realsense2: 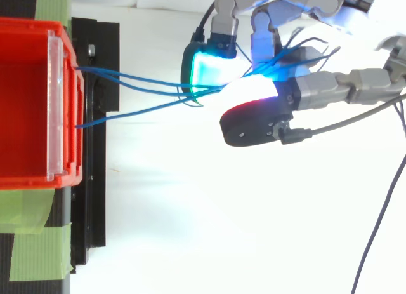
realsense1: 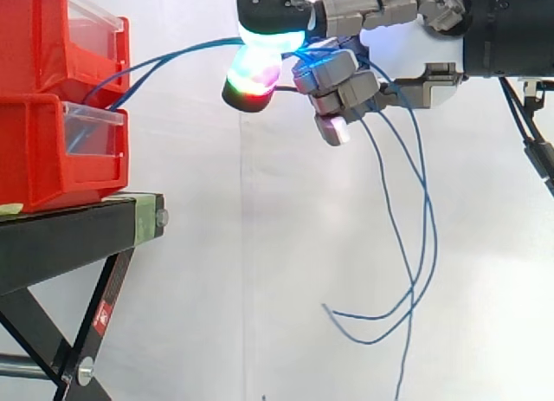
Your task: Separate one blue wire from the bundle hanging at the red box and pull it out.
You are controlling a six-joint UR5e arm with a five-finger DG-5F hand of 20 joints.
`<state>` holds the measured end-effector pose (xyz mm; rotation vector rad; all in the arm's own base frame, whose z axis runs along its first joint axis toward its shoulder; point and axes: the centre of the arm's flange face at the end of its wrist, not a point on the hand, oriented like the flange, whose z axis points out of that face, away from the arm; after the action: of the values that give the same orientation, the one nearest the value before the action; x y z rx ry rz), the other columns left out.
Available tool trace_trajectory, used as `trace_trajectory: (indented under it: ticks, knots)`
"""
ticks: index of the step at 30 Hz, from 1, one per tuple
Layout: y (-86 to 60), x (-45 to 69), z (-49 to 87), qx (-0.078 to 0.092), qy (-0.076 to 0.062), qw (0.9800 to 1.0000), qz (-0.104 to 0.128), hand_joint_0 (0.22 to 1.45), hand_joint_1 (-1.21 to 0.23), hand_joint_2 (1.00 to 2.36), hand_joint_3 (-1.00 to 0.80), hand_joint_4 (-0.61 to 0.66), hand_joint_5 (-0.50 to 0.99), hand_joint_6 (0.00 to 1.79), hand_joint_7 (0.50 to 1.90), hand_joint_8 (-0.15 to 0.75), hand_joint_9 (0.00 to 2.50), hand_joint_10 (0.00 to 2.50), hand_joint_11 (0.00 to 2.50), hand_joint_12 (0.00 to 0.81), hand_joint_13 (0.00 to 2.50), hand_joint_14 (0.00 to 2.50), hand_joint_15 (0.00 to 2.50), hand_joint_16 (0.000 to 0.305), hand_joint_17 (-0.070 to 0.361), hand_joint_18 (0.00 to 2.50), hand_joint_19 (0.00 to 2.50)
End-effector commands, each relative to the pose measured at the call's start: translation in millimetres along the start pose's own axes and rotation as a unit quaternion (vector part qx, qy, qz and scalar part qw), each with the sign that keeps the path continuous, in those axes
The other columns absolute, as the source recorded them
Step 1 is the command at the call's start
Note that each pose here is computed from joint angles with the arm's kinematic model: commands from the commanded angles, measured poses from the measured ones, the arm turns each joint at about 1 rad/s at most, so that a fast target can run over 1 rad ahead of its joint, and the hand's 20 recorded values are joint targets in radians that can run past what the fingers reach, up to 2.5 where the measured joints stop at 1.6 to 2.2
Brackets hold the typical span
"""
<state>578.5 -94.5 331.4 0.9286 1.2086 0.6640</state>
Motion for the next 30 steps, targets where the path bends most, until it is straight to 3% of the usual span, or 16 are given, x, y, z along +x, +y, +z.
trace_trajectory:
  ticks: [1, 5, 8, 16, 18, 25, 30]
  knots:
    - [-0.1, 0.2, -0.2, 0.000, 0.000, 1.0000, 0.000, 0.68, -0.96, 1.03, -0.15, 0.20, -0.23, 0.89, 1.12, 0.291, 0.61, 1.19, 1.48, 0.359, 0.49, 2.13, 1.41, 0.044, 0.099, 0.79, 1.34]
    - [0.4, 0.0, 0.0, 0.000, 0.000, 1.0000, 0.000, 0.61, -0.93, 1.02, -0.29, 0.21, -0.23, 0.88, 1.08, 0.298, 0.62, 1.18, 1.47, 0.355, 0.47, 2.16, 1.42, 0.043, 0.097, 0.77, 1.39]
    - [-0.7, -0.6, -0.3, 0.001, 0.000, 1.0000, -0.001, 0.58, -0.83, 1.01, -0.42, 0.22, -0.22, 0.87, 1.07, 0.303, 0.67, 1.16, 1.46, 0.355, 0.47, 2.22, 1.38, 0.043, 0.097, 0.78, 1.42]
    - [0.4, 0.0, 0.0, 0.000, 0.000, 1.0000, 0.000, 0.56, -0.60, 1.00, -0.49, 0.23, -0.19, 0.85, 1.06, 0.301, 0.79, 1.18, 1.42, 0.358, 0.53, 2.27, 1.29, 0.039, 0.089, 0.80, 1.44]
    - [-0.3, 0.2, -0.4, 0.001, 0.001, 1.0000, 0.000, 0.58, -0.56, 1.00, -0.49, 0.18, -0.17, 0.83, 1.06, 0.282, 0.91, 1.11, 1.45, 0.352, 0.57, 2.22, 1.32, 0.038, 0.086, 0.81, 1.45]
    - [0.0, 0.2, -0.1, 0.000, 0.000, 1.0000, 0.000, 0.62, -0.61, 1.01, -0.42, 0.17, -0.15, 0.82, 1.07, 0.264, 1.00, 1.10, 1.50, 0.345, 0.67, 2.10, 1.36, 0.038, 0.085, 0.86, 1.44]
    - [0.6, 0.9, 0.0, -0.001, 0.000, 1.0000, 0.000, 0.63, -0.71, 1.02, -0.33, 0.19, -0.14, 0.83, 1.18, 0.269, 0.97, 1.34, 1.49, 0.351, 0.70, 2.06, 1.37, 0.037, 0.084, 0.88, 1.43]
